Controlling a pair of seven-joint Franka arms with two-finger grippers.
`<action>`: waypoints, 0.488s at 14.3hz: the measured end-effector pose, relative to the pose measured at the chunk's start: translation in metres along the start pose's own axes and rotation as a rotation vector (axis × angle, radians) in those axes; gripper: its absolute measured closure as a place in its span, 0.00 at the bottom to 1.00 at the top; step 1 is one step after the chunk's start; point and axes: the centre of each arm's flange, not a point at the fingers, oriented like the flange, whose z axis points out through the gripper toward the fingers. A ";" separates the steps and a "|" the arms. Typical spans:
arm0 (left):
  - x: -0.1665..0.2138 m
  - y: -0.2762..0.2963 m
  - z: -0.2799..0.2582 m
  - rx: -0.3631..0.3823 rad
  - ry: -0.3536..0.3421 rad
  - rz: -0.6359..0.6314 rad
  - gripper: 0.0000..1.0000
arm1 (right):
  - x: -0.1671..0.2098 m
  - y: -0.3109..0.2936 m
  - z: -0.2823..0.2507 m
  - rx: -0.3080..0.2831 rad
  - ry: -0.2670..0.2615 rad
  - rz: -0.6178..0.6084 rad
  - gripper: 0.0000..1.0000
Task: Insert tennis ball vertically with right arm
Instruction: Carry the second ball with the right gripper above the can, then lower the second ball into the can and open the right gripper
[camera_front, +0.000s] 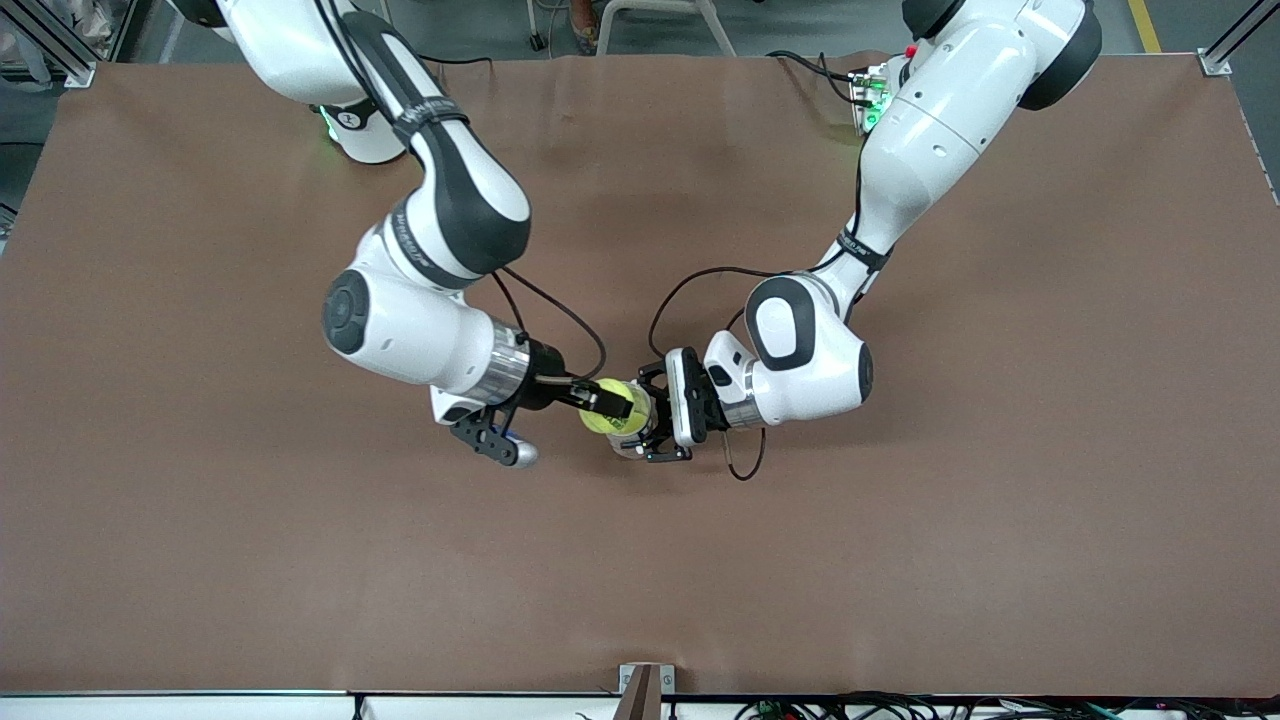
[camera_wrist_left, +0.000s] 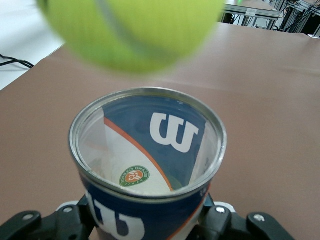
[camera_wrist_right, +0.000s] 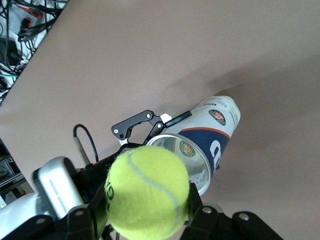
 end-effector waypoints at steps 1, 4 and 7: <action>0.000 0.000 0.000 0.000 0.000 0.000 0.22 | -0.002 0.000 0.010 -0.006 -0.002 -0.002 0.35; 0.000 0.000 0.000 0.000 0.000 0.000 0.23 | -0.002 0.003 0.020 -0.017 -0.007 -0.002 0.35; 0.000 0.000 0.000 0.000 0.000 0.000 0.22 | -0.001 0.003 0.018 -0.016 -0.004 -0.001 0.35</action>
